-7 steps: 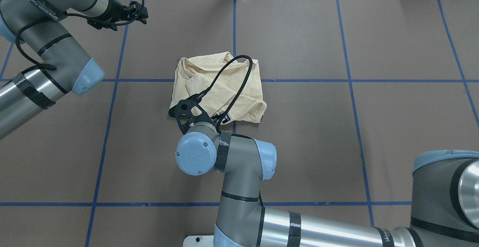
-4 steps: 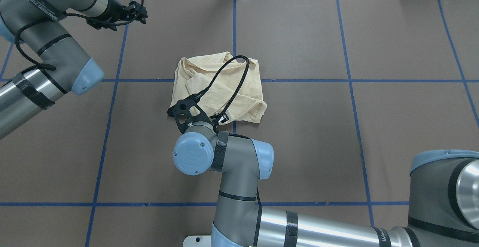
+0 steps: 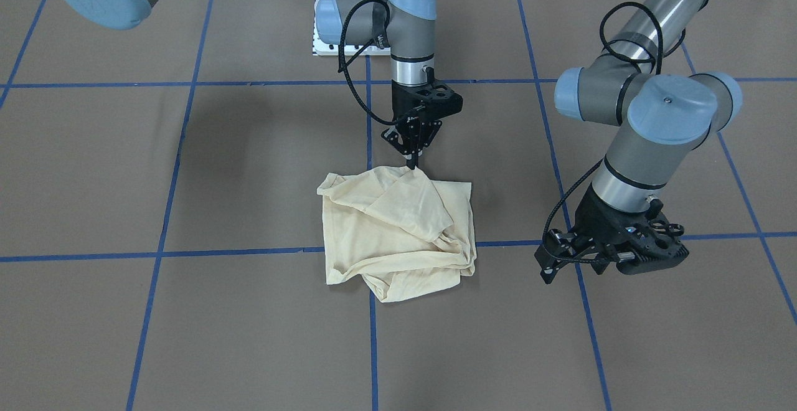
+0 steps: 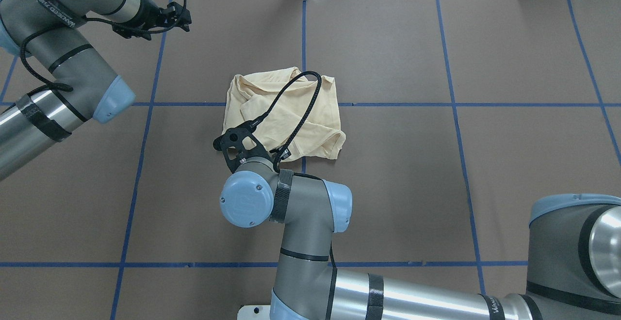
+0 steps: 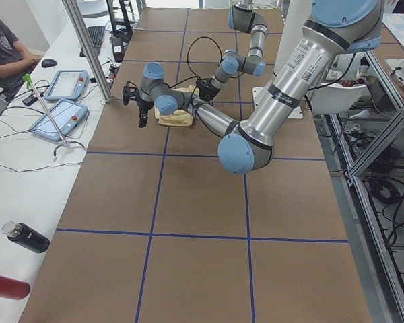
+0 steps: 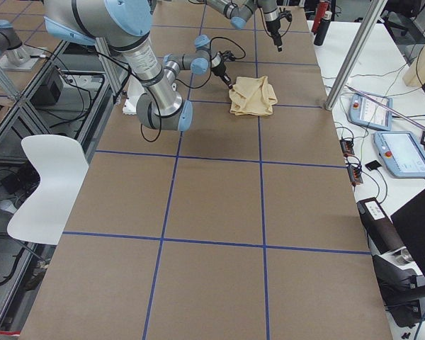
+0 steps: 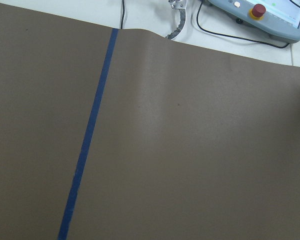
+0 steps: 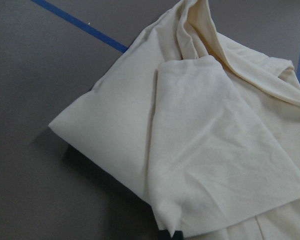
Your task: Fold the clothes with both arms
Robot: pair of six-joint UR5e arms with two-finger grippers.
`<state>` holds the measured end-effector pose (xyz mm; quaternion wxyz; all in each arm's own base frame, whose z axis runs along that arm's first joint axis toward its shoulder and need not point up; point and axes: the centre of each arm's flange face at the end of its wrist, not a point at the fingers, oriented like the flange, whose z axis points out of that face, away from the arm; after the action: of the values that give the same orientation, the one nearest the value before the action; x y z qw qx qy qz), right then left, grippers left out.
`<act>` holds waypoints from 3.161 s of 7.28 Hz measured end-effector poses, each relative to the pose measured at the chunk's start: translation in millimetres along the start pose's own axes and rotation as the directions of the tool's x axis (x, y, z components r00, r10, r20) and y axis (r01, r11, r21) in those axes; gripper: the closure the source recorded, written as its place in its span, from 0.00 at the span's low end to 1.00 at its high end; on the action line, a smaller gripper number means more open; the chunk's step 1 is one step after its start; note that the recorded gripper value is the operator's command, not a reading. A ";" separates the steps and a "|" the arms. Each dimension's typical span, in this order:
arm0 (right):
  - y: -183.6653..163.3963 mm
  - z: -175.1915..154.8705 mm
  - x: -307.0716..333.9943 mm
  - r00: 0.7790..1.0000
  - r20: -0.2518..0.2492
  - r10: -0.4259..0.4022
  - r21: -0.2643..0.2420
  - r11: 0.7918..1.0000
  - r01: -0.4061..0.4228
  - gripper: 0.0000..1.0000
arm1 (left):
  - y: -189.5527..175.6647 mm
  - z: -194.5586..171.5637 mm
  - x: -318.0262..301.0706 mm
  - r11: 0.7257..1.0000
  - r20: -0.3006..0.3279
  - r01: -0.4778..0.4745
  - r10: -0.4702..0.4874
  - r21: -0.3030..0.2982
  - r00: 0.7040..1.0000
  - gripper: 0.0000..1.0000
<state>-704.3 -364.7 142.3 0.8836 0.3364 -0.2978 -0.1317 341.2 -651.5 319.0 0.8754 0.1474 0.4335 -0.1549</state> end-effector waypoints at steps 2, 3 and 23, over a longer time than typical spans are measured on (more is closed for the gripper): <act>-4.5 -5.0 1.4 1.000 0.010 0.007 0.008 1.000 -0.007 1.00 | -0.3 -0.4 0.1 1.000 -0.001 0.000 0.000 0.000 1.000 0.01; -13.0 -7.9 9.1 1.000 0.011 0.018 0.020 1.000 -0.019 1.00 | -0.2 -0.6 0.6 1.000 -0.001 0.001 -0.001 0.000 1.000 0.01; -69.7 9.4 408.6 0.899 -0.040 0.437 -0.174 0.883 -0.437 0.00 | -16.3 -88.1 -48.5 0.973 -0.052 -0.230 0.231 0.023 0.972 0.01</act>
<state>-390.4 -598.1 279.8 0.9169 0.1803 -0.3532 0.0444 244.0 -624.8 304.8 0.8740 0.2083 0.4359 -0.0520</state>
